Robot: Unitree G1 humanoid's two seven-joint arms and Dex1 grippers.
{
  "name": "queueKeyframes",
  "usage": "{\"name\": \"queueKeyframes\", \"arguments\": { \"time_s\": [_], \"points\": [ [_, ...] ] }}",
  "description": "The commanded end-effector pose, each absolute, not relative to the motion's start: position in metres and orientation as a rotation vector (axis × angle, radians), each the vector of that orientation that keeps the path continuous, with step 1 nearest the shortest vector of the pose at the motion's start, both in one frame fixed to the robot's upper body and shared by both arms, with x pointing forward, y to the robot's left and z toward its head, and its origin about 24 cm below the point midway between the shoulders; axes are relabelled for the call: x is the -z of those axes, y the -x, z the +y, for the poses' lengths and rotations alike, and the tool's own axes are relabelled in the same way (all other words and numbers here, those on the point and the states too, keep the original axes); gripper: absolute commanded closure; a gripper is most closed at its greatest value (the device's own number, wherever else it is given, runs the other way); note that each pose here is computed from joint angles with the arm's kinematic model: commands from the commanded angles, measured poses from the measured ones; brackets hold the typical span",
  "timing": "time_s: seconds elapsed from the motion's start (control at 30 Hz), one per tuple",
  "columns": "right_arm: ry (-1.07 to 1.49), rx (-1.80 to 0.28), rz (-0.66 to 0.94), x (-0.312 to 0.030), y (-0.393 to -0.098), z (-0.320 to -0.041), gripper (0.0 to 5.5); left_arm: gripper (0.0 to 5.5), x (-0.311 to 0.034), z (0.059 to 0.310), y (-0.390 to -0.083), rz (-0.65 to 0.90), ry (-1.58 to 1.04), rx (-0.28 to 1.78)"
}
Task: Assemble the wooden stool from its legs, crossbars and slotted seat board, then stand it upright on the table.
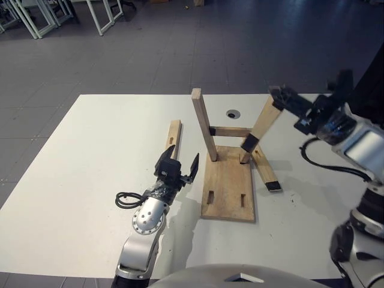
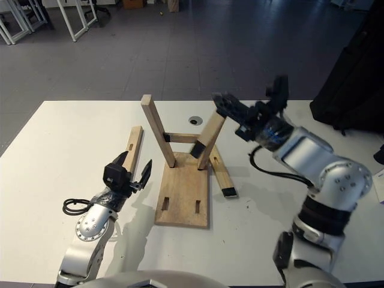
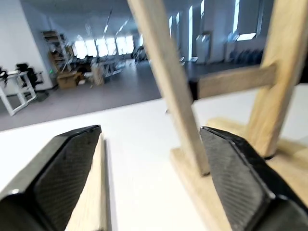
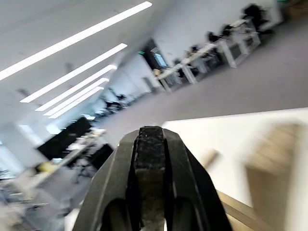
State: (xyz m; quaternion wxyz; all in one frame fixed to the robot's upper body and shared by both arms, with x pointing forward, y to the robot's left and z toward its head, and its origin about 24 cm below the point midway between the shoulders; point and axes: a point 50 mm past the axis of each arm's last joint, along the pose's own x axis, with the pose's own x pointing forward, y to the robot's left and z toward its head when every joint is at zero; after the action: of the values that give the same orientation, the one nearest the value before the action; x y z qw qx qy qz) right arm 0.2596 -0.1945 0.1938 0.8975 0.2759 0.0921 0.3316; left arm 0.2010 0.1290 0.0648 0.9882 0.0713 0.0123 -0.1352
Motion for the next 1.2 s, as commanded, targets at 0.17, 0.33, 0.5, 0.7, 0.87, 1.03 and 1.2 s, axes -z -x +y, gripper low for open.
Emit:
{"name": "queueKeyframes", "arguments": {
  "time_s": [0.17,0.33,0.5,0.7,0.87,1.03,1.2],
  "points": [
    [-0.303,-0.374,0.174,-0.141,-0.285,-0.169,5.09,1.69,-0.053,0.135,-0.208,0.087,-0.202,0.217],
    [-0.247,-0.285,0.114,-0.133,-0.305,-0.163,5.09,1.69,-0.05,0.13,-0.209,0.09,-0.193,0.212],
    [-0.173,-0.216,0.097,-0.126,-0.312,-0.17,5.09,1.69,-0.049,0.128,-0.207,0.093,-0.192,0.205],
    [-0.168,-0.205,0.121,-0.116,-0.311,-0.167,5.09,1.69,-0.049,0.13,-0.207,0.098,-0.193,0.196],
    [-0.178,-0.226,0.149,-0.108,-0.308,-0.159,5.09,1.69,-0.048,0.13,-0.208,0.099,-0.196,0.193],
    [-0.158,-0.205,0.179,-0.098,-0.307,-0.167,5.09,1.69,-0.048,0.13,-0.207,0.101,-0.196,0.194],
    [-0.141,-0.194,0.175,-0.099,-0.307,-0.171,5.09,1.69,-0.048,0.13,-0.206,0.103,-0.194,0.194]
  ]
}}
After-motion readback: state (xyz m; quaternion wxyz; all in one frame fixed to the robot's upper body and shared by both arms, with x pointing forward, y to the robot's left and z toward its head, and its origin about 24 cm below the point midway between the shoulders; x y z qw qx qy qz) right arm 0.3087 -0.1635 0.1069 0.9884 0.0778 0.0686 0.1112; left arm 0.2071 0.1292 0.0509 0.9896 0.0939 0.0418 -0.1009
